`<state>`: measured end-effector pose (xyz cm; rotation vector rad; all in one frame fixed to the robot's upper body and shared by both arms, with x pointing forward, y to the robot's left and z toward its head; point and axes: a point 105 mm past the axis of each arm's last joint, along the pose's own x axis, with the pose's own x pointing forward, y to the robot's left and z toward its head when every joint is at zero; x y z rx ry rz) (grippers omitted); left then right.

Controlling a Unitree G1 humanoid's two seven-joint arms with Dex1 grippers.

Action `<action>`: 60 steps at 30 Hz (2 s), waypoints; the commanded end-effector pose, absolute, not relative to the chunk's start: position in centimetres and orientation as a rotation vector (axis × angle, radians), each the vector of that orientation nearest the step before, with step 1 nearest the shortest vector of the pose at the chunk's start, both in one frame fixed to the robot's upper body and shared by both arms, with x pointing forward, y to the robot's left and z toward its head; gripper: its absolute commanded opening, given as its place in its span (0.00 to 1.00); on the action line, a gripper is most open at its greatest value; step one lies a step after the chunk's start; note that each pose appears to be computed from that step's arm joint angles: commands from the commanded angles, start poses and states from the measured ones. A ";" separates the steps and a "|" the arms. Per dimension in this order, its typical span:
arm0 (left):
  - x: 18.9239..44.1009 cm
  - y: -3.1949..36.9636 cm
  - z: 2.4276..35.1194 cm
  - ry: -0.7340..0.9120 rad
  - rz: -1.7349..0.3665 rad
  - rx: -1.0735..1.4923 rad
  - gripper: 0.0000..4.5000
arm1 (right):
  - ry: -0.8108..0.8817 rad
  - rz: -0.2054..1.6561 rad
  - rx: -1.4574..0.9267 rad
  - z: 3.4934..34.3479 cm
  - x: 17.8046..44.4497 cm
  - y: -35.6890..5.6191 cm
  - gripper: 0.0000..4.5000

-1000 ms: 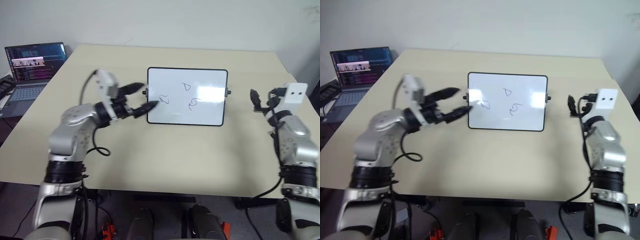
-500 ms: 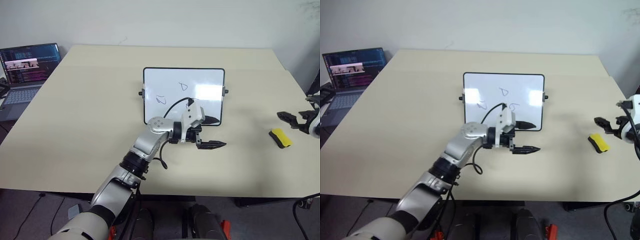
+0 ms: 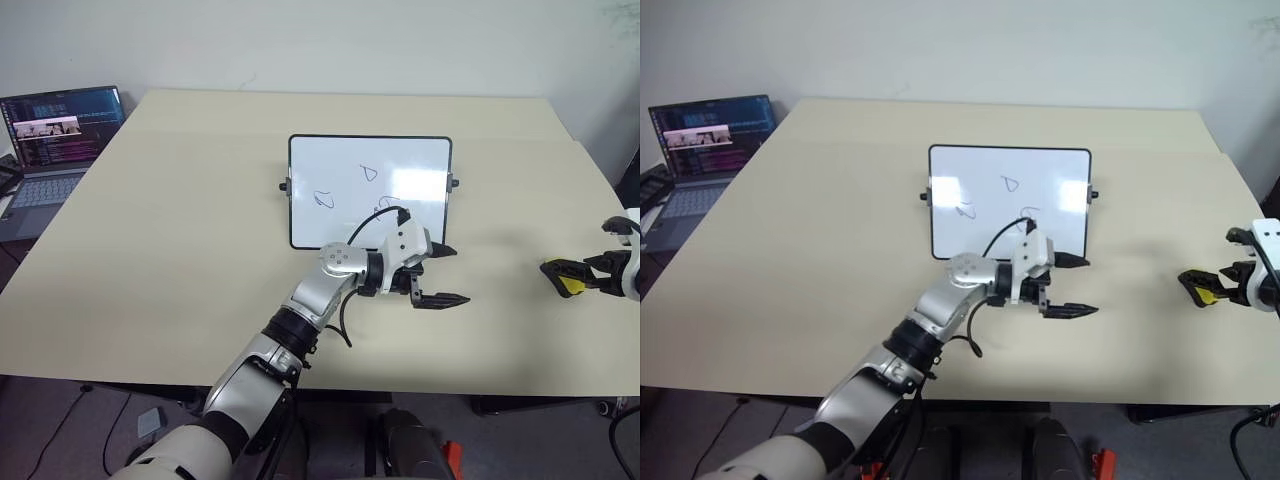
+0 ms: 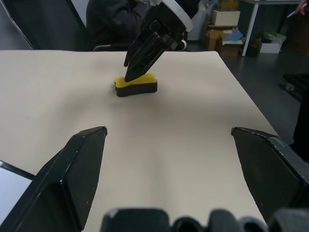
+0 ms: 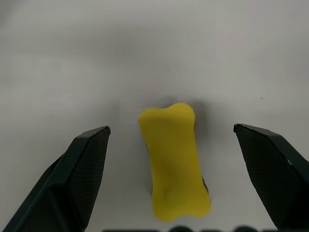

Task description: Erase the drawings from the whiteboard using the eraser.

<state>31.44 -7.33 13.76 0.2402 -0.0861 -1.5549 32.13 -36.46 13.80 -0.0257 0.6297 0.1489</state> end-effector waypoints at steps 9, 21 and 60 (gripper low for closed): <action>31.3 -7.2 14.7 -0.141 -1.542 0.272 1.00 | 0.653 0.153 -0.069 13.3 31.7 -37.4 1.00; 31.5 -6.5 14.5 -0.128 -1.528 0.275 1.00 | 0.659 0.146 -0.049 12.4 31.7 -37.7 0.40; 36.7 17.2 19.8 -0.053 -0.865 0.324 1.00 | 0.344 0.247 -0.087 18.0 34.9 -29.7 0.24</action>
